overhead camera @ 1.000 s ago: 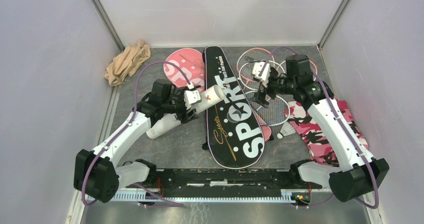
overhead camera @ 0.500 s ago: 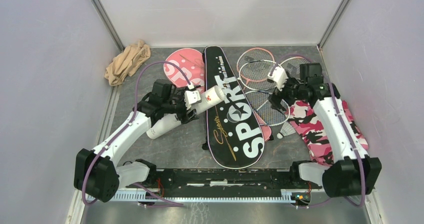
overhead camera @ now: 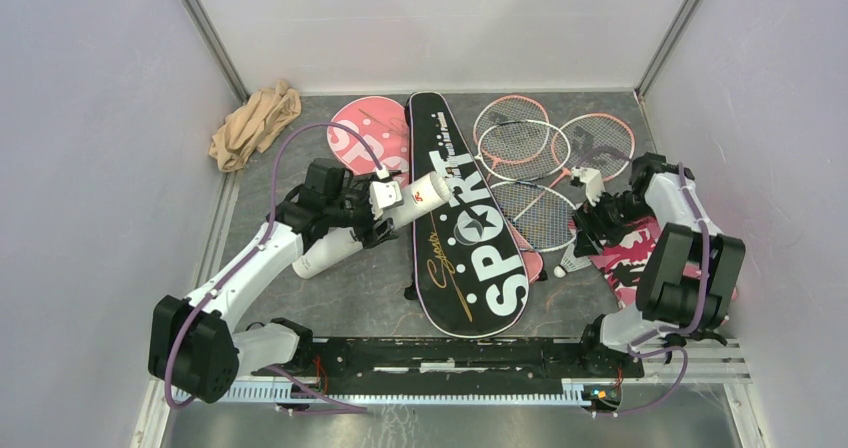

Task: Pack up the badminton gear
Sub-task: Pick up the shuttlecock at the center of the board, then place the shuttlecock at the shuttle tube.

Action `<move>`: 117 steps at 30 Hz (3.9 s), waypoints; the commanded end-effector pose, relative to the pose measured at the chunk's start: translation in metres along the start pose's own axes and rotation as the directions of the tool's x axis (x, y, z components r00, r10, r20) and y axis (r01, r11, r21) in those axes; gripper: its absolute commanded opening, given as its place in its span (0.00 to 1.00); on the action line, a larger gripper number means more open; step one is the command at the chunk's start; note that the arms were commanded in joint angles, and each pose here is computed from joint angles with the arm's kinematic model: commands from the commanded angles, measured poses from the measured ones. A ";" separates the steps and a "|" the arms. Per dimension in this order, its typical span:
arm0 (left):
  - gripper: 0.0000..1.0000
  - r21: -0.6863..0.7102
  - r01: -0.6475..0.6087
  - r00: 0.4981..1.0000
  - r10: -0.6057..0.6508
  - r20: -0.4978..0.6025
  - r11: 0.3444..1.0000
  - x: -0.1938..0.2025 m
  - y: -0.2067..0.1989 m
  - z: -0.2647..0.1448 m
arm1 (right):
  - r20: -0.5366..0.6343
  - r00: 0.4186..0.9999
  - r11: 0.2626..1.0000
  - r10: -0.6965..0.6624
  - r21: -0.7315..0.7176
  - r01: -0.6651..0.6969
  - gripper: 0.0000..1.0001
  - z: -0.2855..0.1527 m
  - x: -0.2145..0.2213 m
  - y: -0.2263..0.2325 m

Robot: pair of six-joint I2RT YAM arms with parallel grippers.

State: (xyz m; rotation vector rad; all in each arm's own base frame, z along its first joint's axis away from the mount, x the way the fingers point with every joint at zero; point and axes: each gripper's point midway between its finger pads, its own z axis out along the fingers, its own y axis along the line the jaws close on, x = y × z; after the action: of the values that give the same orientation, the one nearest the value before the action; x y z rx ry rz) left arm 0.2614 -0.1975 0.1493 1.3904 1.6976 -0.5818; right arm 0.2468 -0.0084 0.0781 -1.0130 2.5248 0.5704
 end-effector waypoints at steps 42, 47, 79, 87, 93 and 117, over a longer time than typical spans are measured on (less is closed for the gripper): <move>0.02 -0.016 0.011 1.000 -0.010 0.028 1.000 -0.015 0.014 0.004 | 0.371 0.877 0.947 -0.305 0.017 0.322 0.00 -0.076 -0.165 0.074; 0.02 -0.018 0.007 0.999 -0.006 0.034 1.000 -0.015 0.013 0.003 | 0.468 0.795 0.907 -0.386 0.034 0.420 0.00 -0.079 -0.216 0.106; 0.02 0.027 0.014 0.999 -0.015 0.046 1.000 -0.016 0.005 0.005 | 0.473 0.695 0.753 -0.542 -0.094 0.651 0.00 -0.005 -0.269 0.209; 0.02 0.014 0.013 0.999 -0.013 0.041 1.000 -0.014 0.007 0.005 | 0.455 0.691 0.698 -0.562 -0.187 0.691 0.09 0.016 -0.254 0.221; 0.02 0.007 0.014 0.999 -0.014 0.037 1.000 -0.013 0.008 0.005 | 0.463 0.662 0.649 -0.590 -0.216 0.729 0.35 0.015 -0.247 0.226; 0.02 0.021 0.002 0.998 -0.003 0.066 1.000 -0.022 0.004 0.000 | 0.536 0.658 0.580 -0.528 -0.338 0.741 0.55 0.039 -0.252 0.261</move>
State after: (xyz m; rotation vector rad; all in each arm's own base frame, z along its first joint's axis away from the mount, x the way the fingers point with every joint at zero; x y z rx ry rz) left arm 0.2608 -0.1986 0.1355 1.3994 1.7567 -0.6210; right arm 0.2453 0.3107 0.2185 -1.7226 1.5321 1.0533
